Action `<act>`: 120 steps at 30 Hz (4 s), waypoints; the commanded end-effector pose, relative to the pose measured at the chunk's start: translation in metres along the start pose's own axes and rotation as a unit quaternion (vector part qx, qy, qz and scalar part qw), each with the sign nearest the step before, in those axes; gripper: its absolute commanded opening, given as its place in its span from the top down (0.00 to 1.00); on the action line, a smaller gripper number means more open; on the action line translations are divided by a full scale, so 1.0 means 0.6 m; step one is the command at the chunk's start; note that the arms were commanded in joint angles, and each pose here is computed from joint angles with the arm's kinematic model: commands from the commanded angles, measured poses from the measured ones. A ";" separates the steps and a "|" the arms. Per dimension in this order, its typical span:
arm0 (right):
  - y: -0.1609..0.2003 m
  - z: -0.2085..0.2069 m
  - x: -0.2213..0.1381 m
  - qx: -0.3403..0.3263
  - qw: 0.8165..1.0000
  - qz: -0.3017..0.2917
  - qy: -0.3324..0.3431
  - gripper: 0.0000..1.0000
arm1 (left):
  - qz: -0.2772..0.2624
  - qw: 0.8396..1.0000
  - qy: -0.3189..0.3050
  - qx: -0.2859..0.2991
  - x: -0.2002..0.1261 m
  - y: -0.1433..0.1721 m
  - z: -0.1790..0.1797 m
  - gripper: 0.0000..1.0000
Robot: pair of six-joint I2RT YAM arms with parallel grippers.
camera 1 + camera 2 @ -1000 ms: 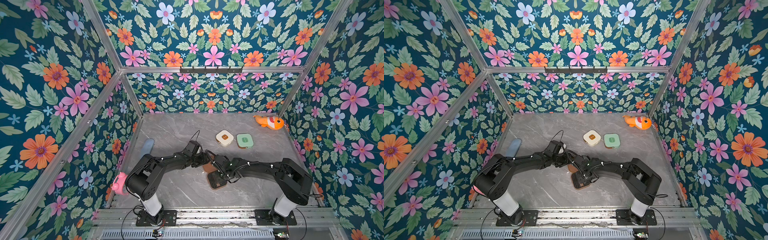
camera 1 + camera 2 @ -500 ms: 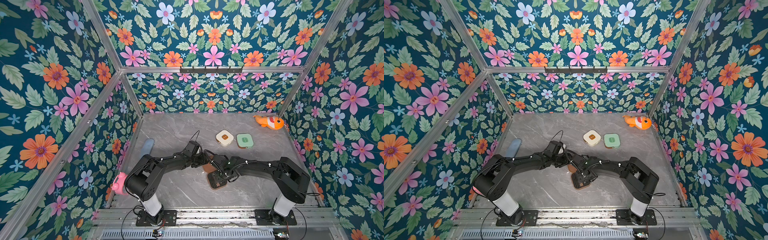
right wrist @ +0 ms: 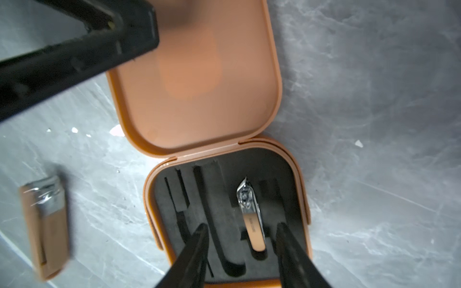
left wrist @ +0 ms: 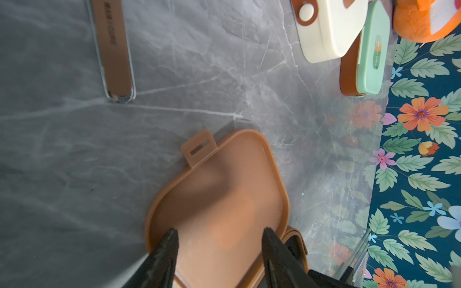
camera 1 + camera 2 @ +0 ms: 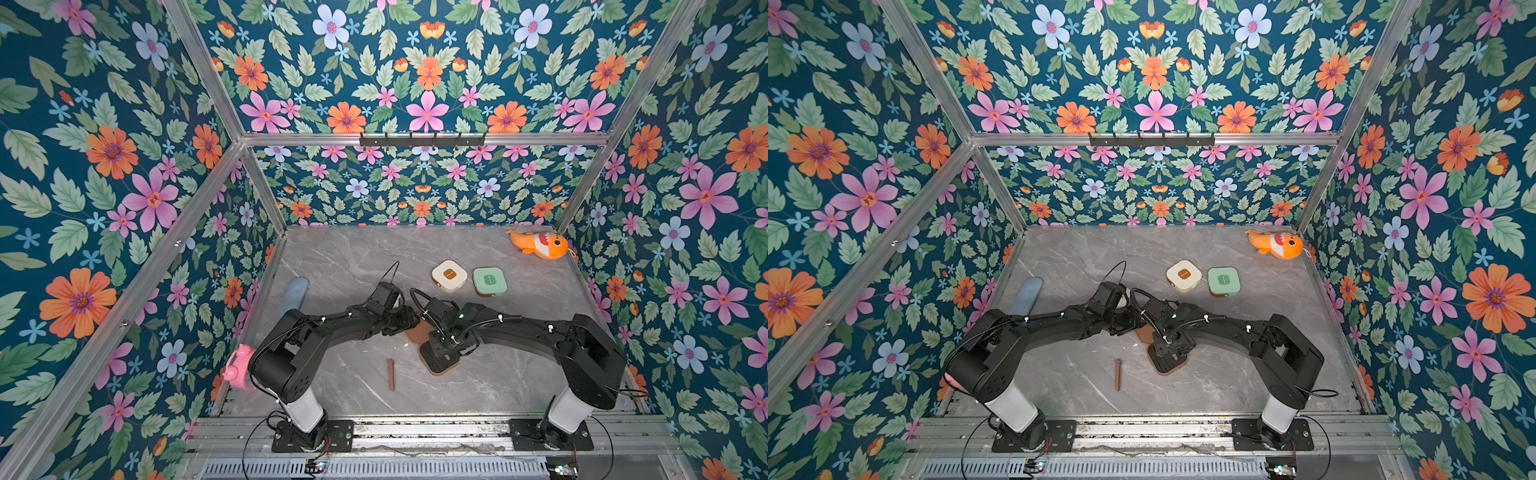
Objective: Organize nail clipper sets
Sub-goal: Place the nail clipper in the storage box, then pick up the nail clipper from the center of the board, then place the nail clipper in the storage box.
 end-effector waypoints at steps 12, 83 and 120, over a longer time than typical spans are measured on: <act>-0.007 -0.005 -0.001 0.014 1.000 0.003 -0.011 0.79 | 0.017 1.000 -0.017 -0.005 -0.002 0.013 0.011 0.43; 0.003 0.031 -0.113 0.025 0.994 -0.053 -0.093 0.32 | 0.136 0.972 -0.185 0.053 -0.100 0.225 0.073 0.82; -0.086 0.094 -0.404 -0.011 0.847 -0.084 -0.525 0.41 | -0.092 0.867 0.478 0.108 -0.358 -0.093 -0.248 0.92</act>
Point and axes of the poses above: each gripper's point midway between its finger pads, its own x axis out along the fingers, its own z axis along the line the jaws close on, y = z × x, the point moved 3 cm from there along -x, back along the fingers, and after that the axes turned 9 degrees about x, right-handed, at the moved point
